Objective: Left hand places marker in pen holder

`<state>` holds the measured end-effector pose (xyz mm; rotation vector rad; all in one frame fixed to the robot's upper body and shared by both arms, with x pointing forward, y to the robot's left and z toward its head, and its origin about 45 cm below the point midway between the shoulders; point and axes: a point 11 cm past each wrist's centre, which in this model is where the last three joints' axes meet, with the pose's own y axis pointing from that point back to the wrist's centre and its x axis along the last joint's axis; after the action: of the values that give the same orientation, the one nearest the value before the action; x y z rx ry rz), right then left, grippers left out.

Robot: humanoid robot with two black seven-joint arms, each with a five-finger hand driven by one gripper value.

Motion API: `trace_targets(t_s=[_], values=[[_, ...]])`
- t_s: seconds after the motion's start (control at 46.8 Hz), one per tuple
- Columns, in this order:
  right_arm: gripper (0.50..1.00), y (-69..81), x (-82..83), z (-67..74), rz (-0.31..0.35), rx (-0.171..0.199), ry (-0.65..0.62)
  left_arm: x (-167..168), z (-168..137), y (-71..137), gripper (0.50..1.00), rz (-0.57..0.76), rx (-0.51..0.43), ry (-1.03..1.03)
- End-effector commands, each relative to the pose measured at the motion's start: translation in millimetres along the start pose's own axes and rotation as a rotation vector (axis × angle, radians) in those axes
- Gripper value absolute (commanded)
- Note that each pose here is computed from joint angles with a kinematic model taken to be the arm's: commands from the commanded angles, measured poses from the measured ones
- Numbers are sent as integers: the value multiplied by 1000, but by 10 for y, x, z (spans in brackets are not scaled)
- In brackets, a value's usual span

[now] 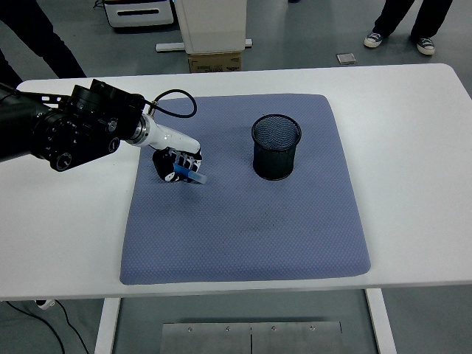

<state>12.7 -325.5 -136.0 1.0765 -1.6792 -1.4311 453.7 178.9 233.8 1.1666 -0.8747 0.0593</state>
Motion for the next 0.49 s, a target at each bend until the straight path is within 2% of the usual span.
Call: trace_targets(t_s=[0.0, 0.085, 0.107, 0.171, 0.47], values=[[1000, 0, 0, 0, 0, 0, -1, 0, 1, 0, 528, 0, 0, 0], [1000, 0, 0, 1, 0, 0, 1, 0, 1, 0, 534, 0, 0, 0], [1000, 0, 0, 0, 0, 0, -1, 0, 2, 0, 566, 0, -2, 0], [1000, 0, 0, 0, 0, 0, -1, 2, 2, 0, 578, 2, -2, 0], [1000, 0, 0, 0, 0, 0, -1, 0, 2, 0, 578, 0, -2, 0]])
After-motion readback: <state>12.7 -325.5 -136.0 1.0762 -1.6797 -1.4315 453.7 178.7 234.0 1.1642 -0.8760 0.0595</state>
